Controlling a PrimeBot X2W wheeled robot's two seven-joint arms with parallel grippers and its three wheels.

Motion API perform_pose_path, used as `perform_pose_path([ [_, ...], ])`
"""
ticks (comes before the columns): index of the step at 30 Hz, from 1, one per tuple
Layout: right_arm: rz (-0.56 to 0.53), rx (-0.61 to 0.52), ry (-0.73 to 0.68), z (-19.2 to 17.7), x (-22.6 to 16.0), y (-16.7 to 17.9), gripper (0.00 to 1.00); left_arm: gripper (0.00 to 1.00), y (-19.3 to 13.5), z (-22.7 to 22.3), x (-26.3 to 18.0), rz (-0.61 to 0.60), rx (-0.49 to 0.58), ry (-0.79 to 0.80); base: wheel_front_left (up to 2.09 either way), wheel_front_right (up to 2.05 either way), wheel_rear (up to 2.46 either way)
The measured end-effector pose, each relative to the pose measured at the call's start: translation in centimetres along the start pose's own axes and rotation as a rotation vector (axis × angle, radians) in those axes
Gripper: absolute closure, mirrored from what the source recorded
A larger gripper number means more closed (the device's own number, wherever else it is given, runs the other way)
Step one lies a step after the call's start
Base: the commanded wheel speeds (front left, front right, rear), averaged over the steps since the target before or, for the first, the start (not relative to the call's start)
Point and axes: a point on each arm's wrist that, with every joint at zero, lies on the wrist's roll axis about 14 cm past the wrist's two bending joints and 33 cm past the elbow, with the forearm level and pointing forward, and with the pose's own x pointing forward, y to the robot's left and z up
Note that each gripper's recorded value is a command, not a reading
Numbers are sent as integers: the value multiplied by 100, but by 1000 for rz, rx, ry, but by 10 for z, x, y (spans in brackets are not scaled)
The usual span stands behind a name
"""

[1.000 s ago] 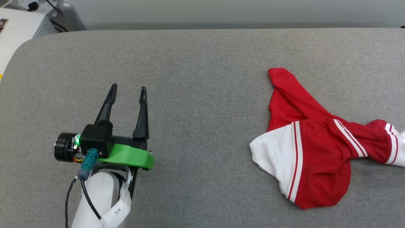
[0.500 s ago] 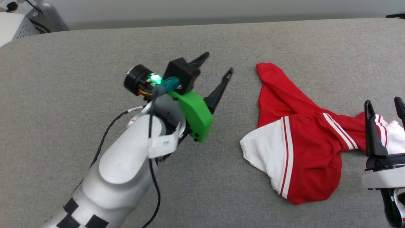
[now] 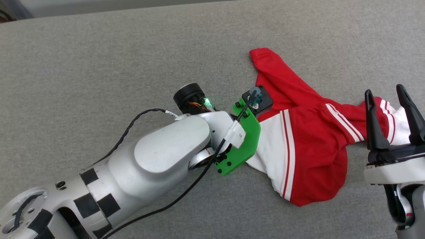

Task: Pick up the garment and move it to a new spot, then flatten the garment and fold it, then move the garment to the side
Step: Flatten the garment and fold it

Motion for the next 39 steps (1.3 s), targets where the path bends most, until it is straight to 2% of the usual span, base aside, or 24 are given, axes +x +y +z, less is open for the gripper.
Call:
perform_pose_path([
  [7,-19,3,34,-15,6,-3,0,0,3,-34,32,-48,-19,114,0,0,0],
  [10,-34,-1,64,-25,6,-7,0,0,1,-47,41,-53,20,178,0,0,0],
  [13,-47,-5,83,-32,6,-11,0,0,-1,-48,47,-67,30,178,0,0,0],
  [14,-50,-7,87,-34,6,-12,0,60,-1,-48,48,-69,34,175,0,0,0],
  [15,-54,-8,92,-36,6,-13,0,100,0,-48,49,-69,39,172,0,0,0],
  [22,-56,-21,87,-33,6,-16,0,100,-11,-39,44,-80,25,51,0,0,0],
  [26,-61,-30,77,-27,1,-19,0,100,-7,-31,27,-68,-57,-57,0,0,0],
  [31,-38,-15,64,-22,-2,-11,0,100,36,-37,-14,66,-156,-117,0,0,0],
  [39,23,4,30,-14,8,9,0,100,107,-84,-83,329,-285,-73,0,0,0],
])
